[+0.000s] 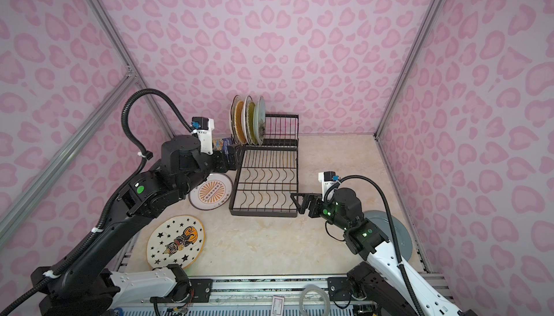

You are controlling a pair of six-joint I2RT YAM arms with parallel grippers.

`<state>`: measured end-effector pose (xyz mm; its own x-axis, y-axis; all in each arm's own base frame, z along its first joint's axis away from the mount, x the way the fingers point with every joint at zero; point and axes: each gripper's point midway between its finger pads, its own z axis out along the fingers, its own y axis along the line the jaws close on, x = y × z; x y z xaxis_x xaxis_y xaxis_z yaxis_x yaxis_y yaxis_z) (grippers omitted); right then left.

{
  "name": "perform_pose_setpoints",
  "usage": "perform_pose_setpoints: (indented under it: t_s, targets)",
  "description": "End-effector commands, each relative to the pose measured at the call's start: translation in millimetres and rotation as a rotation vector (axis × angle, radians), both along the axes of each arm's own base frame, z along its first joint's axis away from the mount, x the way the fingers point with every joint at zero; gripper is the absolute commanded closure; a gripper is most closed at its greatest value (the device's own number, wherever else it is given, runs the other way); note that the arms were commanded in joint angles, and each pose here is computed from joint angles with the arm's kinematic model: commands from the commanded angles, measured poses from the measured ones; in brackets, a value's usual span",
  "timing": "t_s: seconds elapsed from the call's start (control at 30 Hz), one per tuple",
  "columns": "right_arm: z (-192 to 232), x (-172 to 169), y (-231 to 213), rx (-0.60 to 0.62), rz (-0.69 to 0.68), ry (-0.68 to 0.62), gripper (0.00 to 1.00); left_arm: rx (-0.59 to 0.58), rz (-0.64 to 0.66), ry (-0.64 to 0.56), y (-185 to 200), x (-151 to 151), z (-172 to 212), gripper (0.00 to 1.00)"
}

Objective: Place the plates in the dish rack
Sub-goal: 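Open the left gripper and lift it off the placed teal plate, then withdraw the left gripper from the rack while the right gripper moves toward the grey plate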

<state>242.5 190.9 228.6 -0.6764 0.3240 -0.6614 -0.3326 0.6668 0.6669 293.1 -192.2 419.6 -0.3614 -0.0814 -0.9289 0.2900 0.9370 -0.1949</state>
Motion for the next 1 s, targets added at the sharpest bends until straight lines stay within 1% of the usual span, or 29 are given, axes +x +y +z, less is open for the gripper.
perform_pose_setpoints:
  t_s: [0.0, 0.13, 0.17, 0.2, 0.27, 0.4, 0.5, 0.6, 0.8, 0.97]
  targets:
    - [-3, 5, -2, -0.021, -0.023, 0.003, 0.02, -0.027, -0.153, -0.068, -16, -16, 10, 0.02]
    - [-8, 9, -4, -0.038, -0.043, 0.021, 0.02, -0.053, -0.328, -0.069, -30, -44, 1, 0.02]
    - [-11, 10, -7, -0.053, -0.063, 0.031, 0.02, -0.069, -0.37, -0.075, -32, -52, 2, 0.02]
    - [-16, 12, -12, -0.075, -0.091, 0.044, 0.02, -0.058, -0.4, -0.05, -36, -56, -12, 0.02]
    - [-29, 15, -26, -0.136, -0.162, 0.082, 0.02, -0.061, -0.437, -0.047, -36, -65, -18, 0.02]
    - [-53, 18, -57, -0.264, -0.305, 0.138, 0.02, -0.064, -0.489, -0.043, -38, -76, -36, 0.02]
    - [-66, 17, -74, -0.319, -0.381, 0.167, 0.02, -0.068, -0.529, -0.036, -42, -82, -47, 0.03]
    - [-76, 18, -86, -0.326, -0.441, 0.208, 0.02, -0.06, -0.552, -0.03, -45, -83, -59, 0.02]
    - [-95, 21, -109, -0.34, -0.527, 0.308, 0.02, -0.059, -0.547, -0.014, -44, -83, -69, 0.03]
    - [-115, 17, -143, -0.336, -0.677, 0.43, 0.02, -0.056, -0.567, 0.029, -51, -82, -79, 0.02]
